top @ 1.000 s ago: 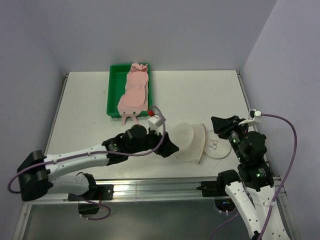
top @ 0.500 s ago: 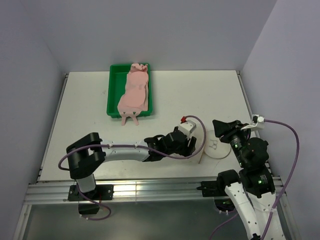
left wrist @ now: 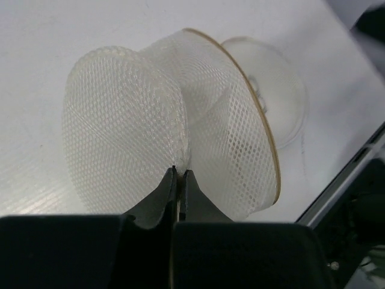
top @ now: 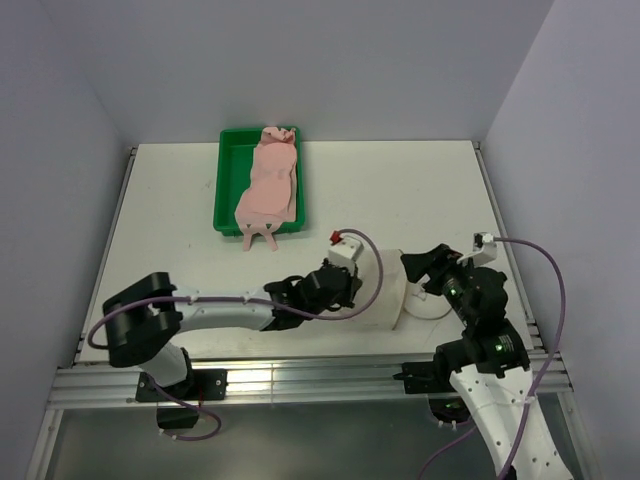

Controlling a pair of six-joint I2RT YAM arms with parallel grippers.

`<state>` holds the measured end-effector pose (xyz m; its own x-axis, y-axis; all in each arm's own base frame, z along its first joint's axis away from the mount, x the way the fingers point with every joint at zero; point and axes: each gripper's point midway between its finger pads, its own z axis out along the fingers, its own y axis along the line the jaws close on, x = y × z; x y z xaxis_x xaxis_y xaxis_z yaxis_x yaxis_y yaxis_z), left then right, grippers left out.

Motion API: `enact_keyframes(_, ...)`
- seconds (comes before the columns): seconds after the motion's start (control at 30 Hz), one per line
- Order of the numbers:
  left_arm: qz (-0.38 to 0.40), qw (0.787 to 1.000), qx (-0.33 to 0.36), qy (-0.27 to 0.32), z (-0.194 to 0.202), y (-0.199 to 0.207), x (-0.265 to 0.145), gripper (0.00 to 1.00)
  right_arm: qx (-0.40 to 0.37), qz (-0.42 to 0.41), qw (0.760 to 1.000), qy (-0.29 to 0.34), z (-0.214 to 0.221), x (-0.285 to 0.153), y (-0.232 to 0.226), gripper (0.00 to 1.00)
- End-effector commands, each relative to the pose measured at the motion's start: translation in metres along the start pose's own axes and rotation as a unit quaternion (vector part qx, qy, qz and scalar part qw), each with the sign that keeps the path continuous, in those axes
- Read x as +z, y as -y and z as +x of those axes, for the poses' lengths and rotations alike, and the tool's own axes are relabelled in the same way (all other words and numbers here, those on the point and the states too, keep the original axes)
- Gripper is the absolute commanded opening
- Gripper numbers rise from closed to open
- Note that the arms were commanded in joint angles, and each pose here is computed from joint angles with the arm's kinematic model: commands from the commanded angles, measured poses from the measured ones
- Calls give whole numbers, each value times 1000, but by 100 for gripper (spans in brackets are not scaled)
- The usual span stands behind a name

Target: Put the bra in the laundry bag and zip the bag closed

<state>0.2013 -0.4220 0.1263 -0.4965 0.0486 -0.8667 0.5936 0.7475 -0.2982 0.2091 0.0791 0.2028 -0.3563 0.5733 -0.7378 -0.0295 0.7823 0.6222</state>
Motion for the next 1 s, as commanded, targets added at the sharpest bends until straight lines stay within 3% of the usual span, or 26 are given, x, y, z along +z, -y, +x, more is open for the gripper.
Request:
enact_keyframes(0.0, 23, 991, -113, 70, -35, -8, -24, 0, 19, -21, 998, -48, 24, 13, -2, 79)
enact_keyframes(0.07, 40, 982, -160, 94, -46, -15, -35, 0, 23, -20, 997, -78, 41, 20, 4, 79)
enact_keyframes(0.1, 33, 982, -165, 86, -30, -27, -39, 0, 29, -29, 995, -89, 49, 24, 3, 79)
enact_keyframes(0.17, 48, 972, -201, 116, -42, -33, -51, 0, 33, -41, 992, -113, 63, 30, -1, 77)
enact_keyframes(0.27, 44, 966, -223, 124, -26, -52, -66, 0, 28, -36, 989, -140, 84, 36, -3, 76)
enact_keyframes(0.37, 39, 963, -234, 129, -23, -61, -75, 0, 20, -42, 991, -122, 81, 42, -12, 76)
enact_keyframes(0.43, 45, 960, -241, 135, -23, -64, -81, 0, 28, -71, 989, -129, 86, 41, -23, 69)
enact_keyframes(0.47, 43, 960, -243, 132, -17, -68, -83, 0, 33, -91, 987, -131, 86, 42, -32, 61)
enact_keyframes(0.5, 38, 960, -245, 131, -15, -71, -84, 0, 40, -101, 984, -139, 90, 42, -39, 46)
enact_keyframes(0.6, 27, 959, -252, 129, -6, -81, -92, 0, 32, -135, 979, -150, 90, 41, -61, 27)
enact_keyframes(0.7, 8, 958, -260, 123, 7, -94, -100, 0, -5, -149, 975, -164, 92, 39, -85, 15)
enact_keyframes(0.8, -13, 958, -264, 112, 23, -107, -107, 0, -53, -128, 974, -178, 95, 41, -101, 12)
enact_keyframes(0.93, -55, 961, -252, 95, 40, -125, -111, 18, -126, -80, 966, -212, 111, 47, -112, 13)
enact_keyframes(0.97, -65, 962, -249, 93, 44, -130, -112, 30, -144, -85, 960, -225, 121, 43, -121, 14)
